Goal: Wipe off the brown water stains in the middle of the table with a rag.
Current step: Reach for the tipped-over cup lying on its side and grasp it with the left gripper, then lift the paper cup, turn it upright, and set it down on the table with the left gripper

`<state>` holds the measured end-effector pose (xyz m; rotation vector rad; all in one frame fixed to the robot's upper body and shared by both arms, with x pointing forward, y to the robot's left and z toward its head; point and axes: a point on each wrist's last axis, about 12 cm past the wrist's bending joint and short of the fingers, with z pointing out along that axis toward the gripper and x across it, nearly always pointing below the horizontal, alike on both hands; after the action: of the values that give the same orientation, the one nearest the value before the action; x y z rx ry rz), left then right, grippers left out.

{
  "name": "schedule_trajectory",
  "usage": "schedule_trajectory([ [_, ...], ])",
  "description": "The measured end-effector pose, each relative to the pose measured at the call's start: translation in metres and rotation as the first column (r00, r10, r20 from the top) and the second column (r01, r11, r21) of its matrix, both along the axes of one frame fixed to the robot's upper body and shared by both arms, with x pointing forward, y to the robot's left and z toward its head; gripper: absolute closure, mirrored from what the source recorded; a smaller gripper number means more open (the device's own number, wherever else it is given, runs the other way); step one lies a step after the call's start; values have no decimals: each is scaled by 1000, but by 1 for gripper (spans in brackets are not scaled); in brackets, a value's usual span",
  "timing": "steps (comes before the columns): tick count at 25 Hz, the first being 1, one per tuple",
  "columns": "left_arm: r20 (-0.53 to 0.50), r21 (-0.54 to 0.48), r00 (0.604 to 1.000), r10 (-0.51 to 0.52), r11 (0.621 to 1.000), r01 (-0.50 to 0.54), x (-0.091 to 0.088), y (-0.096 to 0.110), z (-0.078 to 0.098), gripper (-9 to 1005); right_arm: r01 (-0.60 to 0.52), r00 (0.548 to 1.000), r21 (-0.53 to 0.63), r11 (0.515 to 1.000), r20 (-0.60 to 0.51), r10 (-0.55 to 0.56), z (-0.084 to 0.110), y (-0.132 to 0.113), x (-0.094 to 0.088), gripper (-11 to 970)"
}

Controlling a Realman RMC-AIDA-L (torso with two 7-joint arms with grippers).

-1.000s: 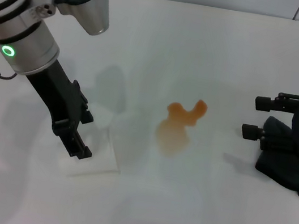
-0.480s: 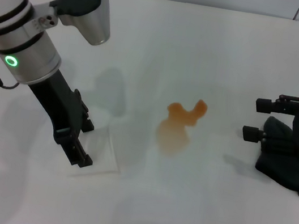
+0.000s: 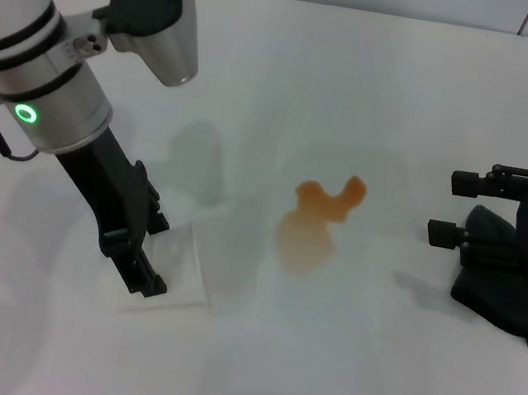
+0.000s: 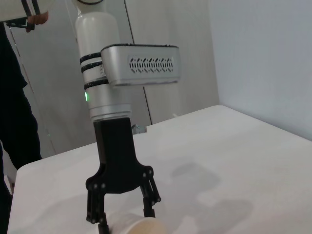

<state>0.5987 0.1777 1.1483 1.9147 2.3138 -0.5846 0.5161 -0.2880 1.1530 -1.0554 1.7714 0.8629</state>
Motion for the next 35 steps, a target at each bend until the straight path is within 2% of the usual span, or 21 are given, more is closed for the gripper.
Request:
schedule_trajectory([
  [30,12,-7,1000,-25,1000,25,1,-8,-3,139,-9,1000,3,1000,-1,9,0,0,-2,268],
  [35,12,-6,1000,-23,1000,23,1,-8,-3,249,-11,1000,4,1000,-3,11,0,0,-2,268],
])
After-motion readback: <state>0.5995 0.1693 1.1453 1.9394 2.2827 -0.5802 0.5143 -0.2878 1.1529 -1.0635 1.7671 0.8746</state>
